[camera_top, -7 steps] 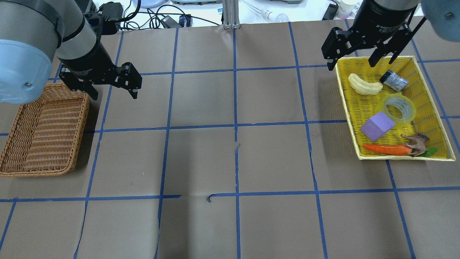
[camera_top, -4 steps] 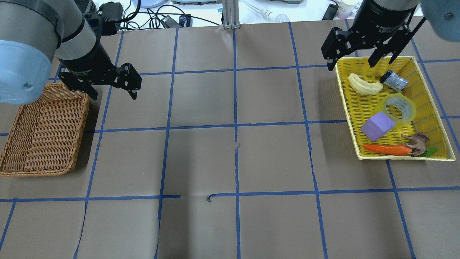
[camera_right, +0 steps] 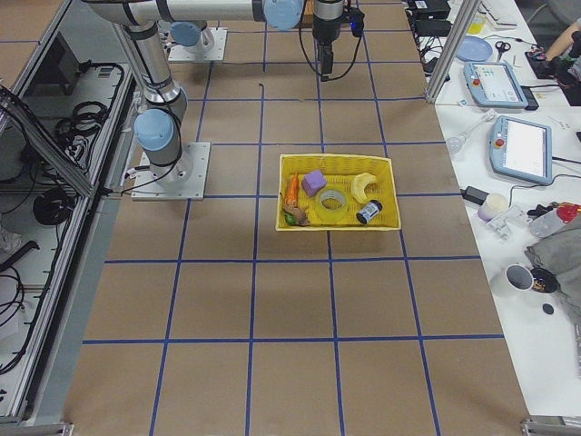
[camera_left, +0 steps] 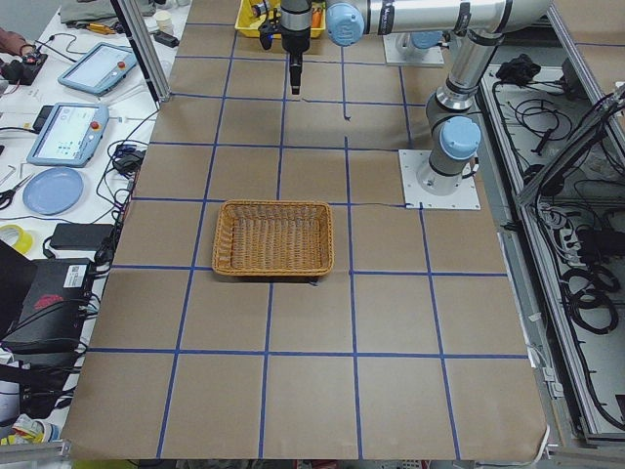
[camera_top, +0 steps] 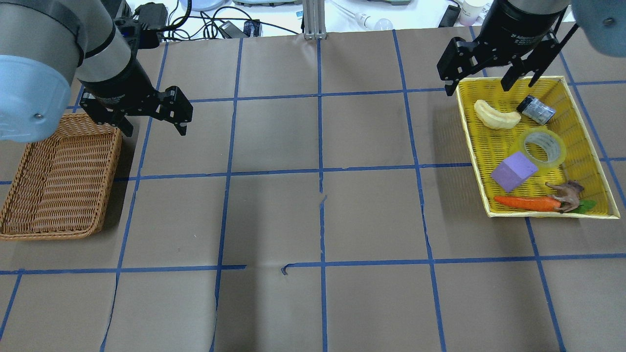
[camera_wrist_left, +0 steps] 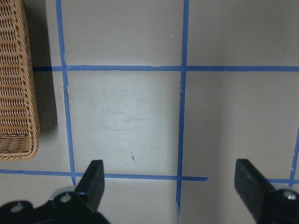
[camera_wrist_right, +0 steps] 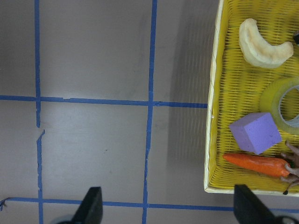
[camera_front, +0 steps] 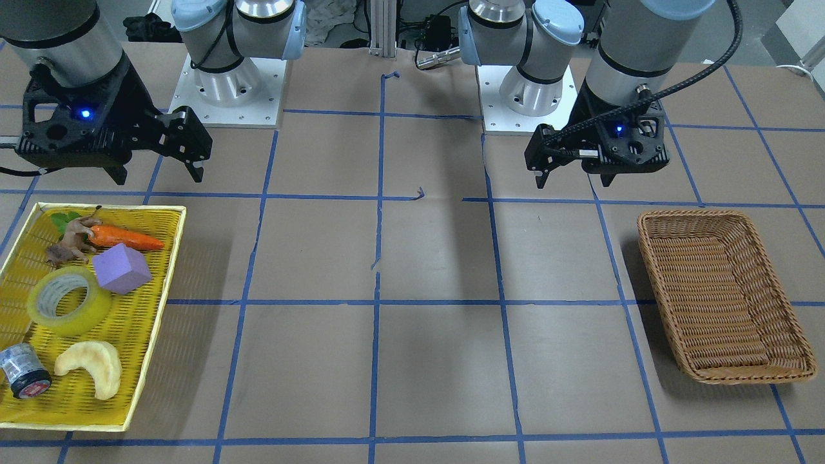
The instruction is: Transfer tape with both arms
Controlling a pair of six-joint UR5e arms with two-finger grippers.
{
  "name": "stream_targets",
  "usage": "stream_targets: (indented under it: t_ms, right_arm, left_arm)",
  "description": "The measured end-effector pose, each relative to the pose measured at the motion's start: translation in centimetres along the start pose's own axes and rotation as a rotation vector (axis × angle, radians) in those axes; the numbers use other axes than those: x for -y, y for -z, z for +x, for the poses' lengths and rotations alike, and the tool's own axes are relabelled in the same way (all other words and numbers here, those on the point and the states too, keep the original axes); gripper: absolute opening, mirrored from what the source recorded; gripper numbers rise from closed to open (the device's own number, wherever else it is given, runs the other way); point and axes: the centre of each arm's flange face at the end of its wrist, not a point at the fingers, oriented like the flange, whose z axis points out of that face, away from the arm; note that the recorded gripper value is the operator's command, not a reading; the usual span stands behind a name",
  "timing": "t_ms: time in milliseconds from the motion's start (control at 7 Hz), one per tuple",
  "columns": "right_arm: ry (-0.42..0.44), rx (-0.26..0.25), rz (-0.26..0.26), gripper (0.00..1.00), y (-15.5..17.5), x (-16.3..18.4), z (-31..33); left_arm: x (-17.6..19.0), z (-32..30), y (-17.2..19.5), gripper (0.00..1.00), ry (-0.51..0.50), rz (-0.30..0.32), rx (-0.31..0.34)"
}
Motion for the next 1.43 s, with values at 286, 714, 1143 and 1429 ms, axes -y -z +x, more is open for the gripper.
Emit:
stream_targets:
  t_ms: [286,714,1143,1429]
  right_arm:
    - [0.001,-0.001,-0.002,1.0,0.0,0.2,0.0]
    - [0.006,-0.023,-0.041,1.0,-0.4,2.2,0.6]
    - [0.087,-0.055,-0.093,1.0,-1.7,5.2,3.4]
    - [0.207,-0.052,-0.114,1.0,-4.5,6.2,9.4]
  left_arm:
    - [0.0,0.0,0.0,1.0,0.0,0.001,0.0]
    - [0.0,0.0,0.0,1.0,0.0,0.0,0.0]
    - [0.1,-0.1,0.0,1.0,0.001,0.002,0.0]
    - [0.1,-0.1,0.0,1.0,0.002,0.006,0.0]
